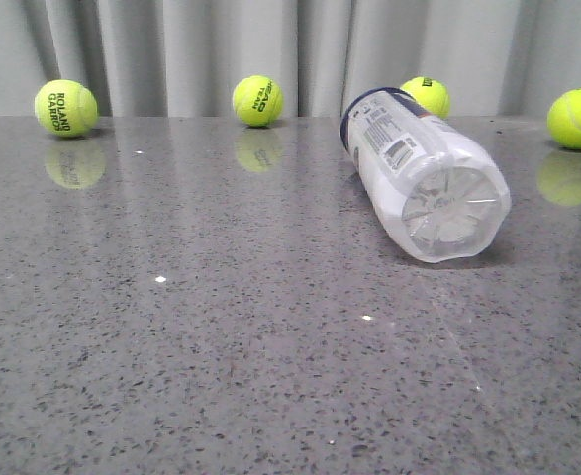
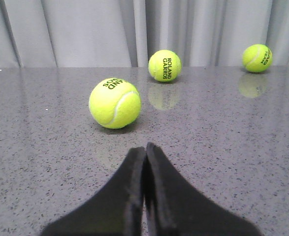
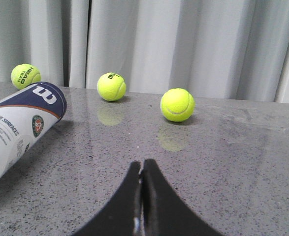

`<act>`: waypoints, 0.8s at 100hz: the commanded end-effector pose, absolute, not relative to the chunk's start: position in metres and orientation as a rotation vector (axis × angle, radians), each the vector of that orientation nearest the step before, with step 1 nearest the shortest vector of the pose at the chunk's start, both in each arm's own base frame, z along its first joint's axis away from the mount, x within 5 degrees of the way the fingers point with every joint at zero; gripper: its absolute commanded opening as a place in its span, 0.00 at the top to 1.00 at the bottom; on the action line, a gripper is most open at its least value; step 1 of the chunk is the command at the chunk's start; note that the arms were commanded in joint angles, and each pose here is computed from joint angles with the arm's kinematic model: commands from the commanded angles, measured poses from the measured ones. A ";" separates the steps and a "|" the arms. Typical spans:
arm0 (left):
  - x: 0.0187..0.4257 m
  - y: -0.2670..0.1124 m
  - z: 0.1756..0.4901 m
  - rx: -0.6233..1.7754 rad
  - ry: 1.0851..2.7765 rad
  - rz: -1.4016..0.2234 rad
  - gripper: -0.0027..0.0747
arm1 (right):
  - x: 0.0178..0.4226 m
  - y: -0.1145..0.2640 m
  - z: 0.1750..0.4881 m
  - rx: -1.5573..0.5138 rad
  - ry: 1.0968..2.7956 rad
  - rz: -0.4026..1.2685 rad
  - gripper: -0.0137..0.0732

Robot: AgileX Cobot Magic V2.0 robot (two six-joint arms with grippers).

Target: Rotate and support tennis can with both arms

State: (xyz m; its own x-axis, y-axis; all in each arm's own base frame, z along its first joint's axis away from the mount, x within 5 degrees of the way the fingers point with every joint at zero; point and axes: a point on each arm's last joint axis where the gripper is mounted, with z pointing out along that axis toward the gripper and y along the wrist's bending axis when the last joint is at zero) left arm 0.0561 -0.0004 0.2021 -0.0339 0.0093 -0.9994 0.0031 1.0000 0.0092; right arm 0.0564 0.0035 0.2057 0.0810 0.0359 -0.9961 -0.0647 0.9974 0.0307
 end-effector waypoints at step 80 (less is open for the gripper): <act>0.056 0.000 0.196 0.005 1.540 0.000 0.99 | 0.051 0.004 0.222 -0.028 1.353 0.087 0.92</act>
